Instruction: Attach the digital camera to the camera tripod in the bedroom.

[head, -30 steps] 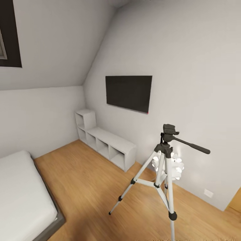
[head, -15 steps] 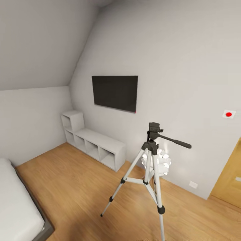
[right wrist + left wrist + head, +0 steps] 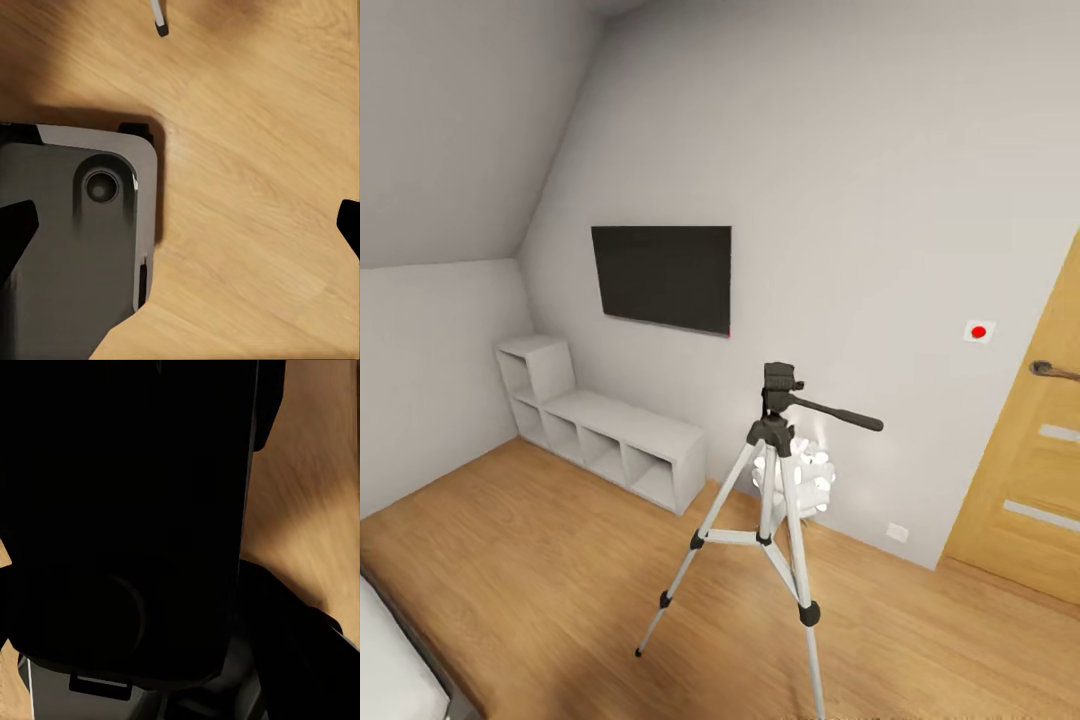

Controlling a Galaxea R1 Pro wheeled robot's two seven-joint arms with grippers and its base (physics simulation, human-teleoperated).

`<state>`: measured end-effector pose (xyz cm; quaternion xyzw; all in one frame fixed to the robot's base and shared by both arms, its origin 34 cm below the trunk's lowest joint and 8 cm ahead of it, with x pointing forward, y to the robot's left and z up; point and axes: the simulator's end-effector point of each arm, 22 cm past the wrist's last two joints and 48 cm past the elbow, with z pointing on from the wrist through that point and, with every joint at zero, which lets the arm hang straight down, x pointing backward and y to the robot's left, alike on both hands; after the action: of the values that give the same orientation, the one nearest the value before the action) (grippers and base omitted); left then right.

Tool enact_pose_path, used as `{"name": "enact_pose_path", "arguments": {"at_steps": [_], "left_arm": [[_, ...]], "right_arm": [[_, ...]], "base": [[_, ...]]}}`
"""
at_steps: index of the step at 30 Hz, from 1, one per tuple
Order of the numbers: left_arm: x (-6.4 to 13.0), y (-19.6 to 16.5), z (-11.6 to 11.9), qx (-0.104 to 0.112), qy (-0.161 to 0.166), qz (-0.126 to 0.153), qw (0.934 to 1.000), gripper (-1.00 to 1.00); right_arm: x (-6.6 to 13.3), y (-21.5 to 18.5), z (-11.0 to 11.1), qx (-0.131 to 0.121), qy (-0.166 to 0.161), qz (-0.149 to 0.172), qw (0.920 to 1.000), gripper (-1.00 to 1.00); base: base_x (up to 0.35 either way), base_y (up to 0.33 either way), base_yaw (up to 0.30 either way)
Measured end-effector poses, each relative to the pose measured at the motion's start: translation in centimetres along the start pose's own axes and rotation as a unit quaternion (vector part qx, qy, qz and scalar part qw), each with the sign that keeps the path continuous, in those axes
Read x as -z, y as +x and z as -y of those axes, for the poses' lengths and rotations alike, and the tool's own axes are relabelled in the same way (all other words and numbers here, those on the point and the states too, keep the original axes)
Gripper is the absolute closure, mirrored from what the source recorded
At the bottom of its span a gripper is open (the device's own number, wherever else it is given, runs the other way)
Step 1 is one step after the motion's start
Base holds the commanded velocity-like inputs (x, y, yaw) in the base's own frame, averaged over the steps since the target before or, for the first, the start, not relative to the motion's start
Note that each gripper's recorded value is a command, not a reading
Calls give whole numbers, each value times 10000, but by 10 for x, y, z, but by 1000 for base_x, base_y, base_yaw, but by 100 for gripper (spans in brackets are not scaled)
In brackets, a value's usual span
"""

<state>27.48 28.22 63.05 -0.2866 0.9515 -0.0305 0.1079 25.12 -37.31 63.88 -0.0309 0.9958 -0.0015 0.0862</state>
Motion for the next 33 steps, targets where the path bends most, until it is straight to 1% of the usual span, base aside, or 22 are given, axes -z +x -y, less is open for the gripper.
{"name": "enact_pose_path", "arguments": {"at_steps": [6,12,21,33], "left_arm": [[0,0,0,-4,1,1,10000,100],[0,0,0,-19,6,1,10000,100],[0,0,0,-30,9,2,10000,100],[0,0,1,-39,11,6,10000,100]], "right_arm": [[0,0,0,8,-3,-3,10000,-100],[0,1,0,28,-2,-16,10000,-100],[1,1,3,39,14,-16,10000,-100],[1,1,4,40,21,-15,10000,-100]], "base": [[0,0,-222],[36,16,-75],[244,180,-6],[260,247,0]]}}
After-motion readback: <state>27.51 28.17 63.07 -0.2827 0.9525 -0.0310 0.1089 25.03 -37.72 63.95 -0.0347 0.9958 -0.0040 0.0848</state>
